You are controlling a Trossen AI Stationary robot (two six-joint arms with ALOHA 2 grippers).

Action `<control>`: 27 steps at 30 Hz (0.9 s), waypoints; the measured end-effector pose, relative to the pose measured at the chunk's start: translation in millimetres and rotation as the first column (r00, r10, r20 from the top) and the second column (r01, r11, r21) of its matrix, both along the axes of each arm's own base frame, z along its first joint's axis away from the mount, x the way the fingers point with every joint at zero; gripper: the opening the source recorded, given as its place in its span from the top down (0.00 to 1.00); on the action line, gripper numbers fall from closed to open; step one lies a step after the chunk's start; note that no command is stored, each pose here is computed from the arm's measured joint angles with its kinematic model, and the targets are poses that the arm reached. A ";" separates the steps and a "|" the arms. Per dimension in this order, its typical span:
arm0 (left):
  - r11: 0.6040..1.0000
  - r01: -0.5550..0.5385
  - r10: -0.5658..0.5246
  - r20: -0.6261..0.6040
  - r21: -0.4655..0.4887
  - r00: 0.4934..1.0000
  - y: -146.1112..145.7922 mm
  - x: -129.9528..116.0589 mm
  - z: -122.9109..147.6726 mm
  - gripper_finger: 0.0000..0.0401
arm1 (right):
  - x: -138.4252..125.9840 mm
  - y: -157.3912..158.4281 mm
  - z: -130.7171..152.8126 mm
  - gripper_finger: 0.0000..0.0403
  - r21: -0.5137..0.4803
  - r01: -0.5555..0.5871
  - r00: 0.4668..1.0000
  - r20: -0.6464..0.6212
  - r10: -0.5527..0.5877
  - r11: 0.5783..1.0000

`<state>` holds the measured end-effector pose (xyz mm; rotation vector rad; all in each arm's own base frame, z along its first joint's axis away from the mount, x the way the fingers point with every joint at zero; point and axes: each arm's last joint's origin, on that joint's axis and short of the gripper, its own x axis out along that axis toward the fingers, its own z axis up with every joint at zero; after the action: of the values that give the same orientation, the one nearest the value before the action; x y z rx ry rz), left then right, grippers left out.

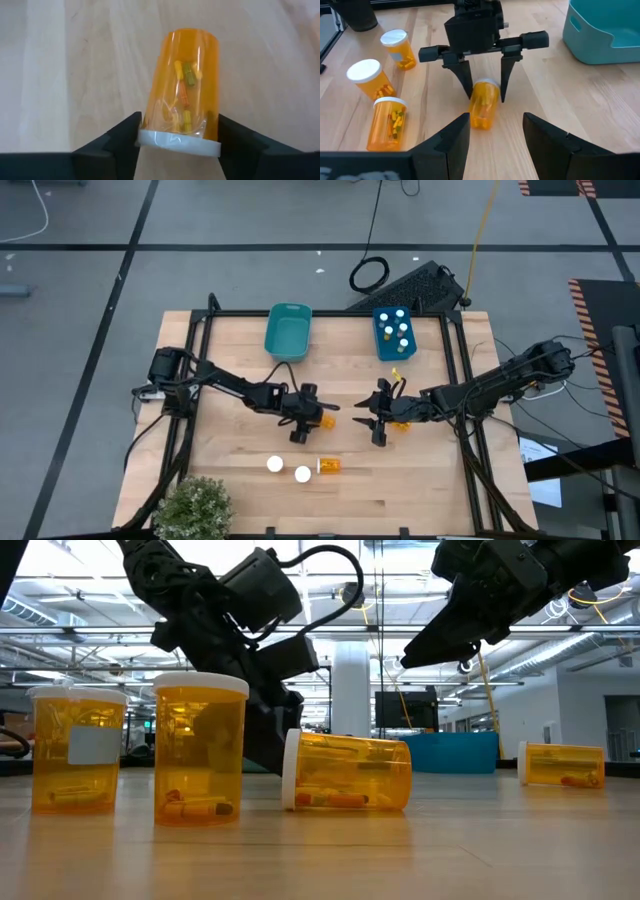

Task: Pick and place medicine bottles into bin by pill shape (circle, oval)
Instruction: Put the big orange pill bottle into the green bin

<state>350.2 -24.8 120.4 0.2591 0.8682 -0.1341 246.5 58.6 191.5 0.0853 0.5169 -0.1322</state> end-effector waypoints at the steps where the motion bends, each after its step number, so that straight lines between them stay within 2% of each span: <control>1: 1.000 -0.005 0.005 -0.001 0.007 1.000 0.3 -0.1 -0.1 0.47 | 0.0 0.0 0.0 0.56 0.000 0.000 1.000 0.000 0.000 1.000; 11: 0.998 -0.046 0.047 -0.009 0.046 0.999 2.1 -3.4 6.1 0.45 | 4.6 0.0 1.3 0.56 -0.027 0.054 0.997 0.055 -0.052 0.998; 15: 0.996 -0.074 0.073 0.023 0.044 0.997 1.8 -8.5 27.0 0.47 | 15.3 3.3 -7.7 0.56 -0.030 0.066 0.994 0.089 -0.063 0.997; 20: 0.993 -0.099 0.092 0.098 0.071 0.991 -4.8 -18.2 59.5 0.47 | 31.7 5.6 -26.6 0.55 -0.052 0.148 0.979 0.149 -0.139 0.988; 27: 0.983 -0.127 0.112 0.119 0.134 0.987 -15.8 -32.9 80.9 0.47 | 47.4 9.7 -24.5 0.42 -0.003 0.155 0.940 0.308 -0.146 0.988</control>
<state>317.3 -40.6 201.3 0.3429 0.7817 0.0540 293.9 68.3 167.0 0.1167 0.1958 -0.2712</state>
